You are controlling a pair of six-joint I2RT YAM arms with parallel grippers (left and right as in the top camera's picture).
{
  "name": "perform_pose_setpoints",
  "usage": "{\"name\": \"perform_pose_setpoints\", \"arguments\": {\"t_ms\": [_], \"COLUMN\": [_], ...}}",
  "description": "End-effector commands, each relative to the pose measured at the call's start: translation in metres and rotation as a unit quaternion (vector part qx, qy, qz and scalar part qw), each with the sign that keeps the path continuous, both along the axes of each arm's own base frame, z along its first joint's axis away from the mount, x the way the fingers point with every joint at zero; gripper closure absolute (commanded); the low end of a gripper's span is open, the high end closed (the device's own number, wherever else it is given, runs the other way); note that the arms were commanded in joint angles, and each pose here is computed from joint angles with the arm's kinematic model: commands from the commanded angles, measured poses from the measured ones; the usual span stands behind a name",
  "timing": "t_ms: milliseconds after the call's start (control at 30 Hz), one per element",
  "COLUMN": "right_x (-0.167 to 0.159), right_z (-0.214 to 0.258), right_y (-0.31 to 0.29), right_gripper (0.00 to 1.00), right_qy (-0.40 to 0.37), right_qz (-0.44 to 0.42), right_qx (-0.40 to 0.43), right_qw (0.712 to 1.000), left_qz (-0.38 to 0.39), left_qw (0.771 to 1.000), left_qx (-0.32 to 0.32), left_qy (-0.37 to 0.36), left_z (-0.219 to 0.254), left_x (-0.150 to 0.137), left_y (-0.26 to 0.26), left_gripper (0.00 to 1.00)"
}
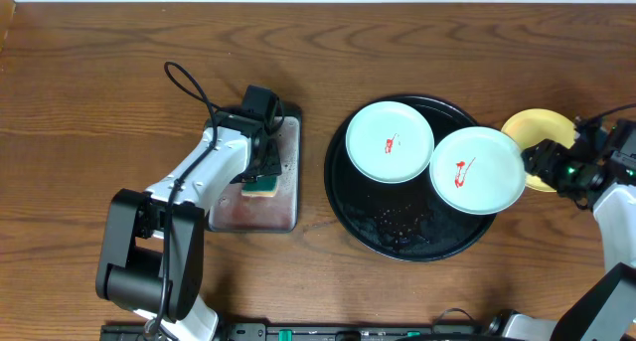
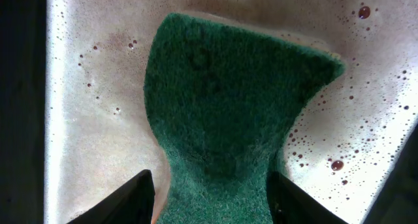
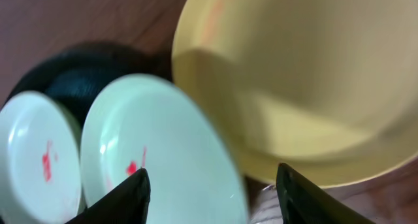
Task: Clean dirty plates on tray and stack at the side
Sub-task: 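Move the yellow plate right and lower it beside the black tray, then grasp the rim of the right pale green plate with the right gripper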
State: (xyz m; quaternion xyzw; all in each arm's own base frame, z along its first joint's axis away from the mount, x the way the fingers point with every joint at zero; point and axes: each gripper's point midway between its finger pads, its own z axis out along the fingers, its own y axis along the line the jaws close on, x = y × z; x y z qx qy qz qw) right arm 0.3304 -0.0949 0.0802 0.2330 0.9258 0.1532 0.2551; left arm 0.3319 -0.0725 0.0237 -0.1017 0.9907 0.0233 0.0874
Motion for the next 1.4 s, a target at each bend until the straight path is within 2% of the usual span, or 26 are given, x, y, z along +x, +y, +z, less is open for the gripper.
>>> {"name": "perform_pose_setpoints", "arguments": {"t_ms": [0,200,433,600,767,833,900,1200,1367], "right_x": [0.005,0.005,0.002,-0.012,-0.036,-0.047,-0.054,-0.087,-0.088], "right_z": [0.003,0.006,-0.003,-0.005,-0.019,-0.028,-0.037,-0.068,-0.068], "right_y": [0.033,0.082,0.124,0.179,0.214,0.222,0.226,0.236,0.235], "right_gripper": [0.4,0.34,0.33,0.32,0.32,0.23,0.01,0.01,0.01], "right_qy": [-0.016,-0.019,0.01,0.004,0.032,0.046,0.062,0.102,0.103], "right_qz": [0.079,0.16,0.229,0.343,0.4,0.413,0.411,0.41,0.408], "right_qx": [0.028,0.049,-0.016,-0.031,-0.059,-0.074,-0.089,-0.085,-0.085], "right_qw": [0.996,0.986,0.973,0.939,0.914,0.907,0.905,0.903,0.903], "left_qz": [0.001,0.001,0.001,0.001,0.001,0.001,0.001,0.001,0.001], "left_qw": [1.0,1.0,1.0,1.0,1.0,1.0,1.0,1.0,1.0], "left_qx": [0.004,0.004,0.004,0.004,0.004,0.004,0.004,0.004,0.004], "left_qy": [0.007,0.007,0.007,0.007,0.007,0.007,0.007,0.007,0.007], "left_z": [-0.003,-0.003,-0.003,-0.003,-0.003,-0.003,-0.003,-0.003,-0.003], "left_x": [-0.003,-0.003,-0.003,-0.003,-0.003,-0.003,-0.003,-0.003,-0.003], "left_y": [0.003,0.003,0.003,0.003,0.003,0.003,0.003,0.003,0.003], "left_gripper": [0.44,0.44,0.43,0.44,0.44,0.44,0.44,0.44,0.44]}}
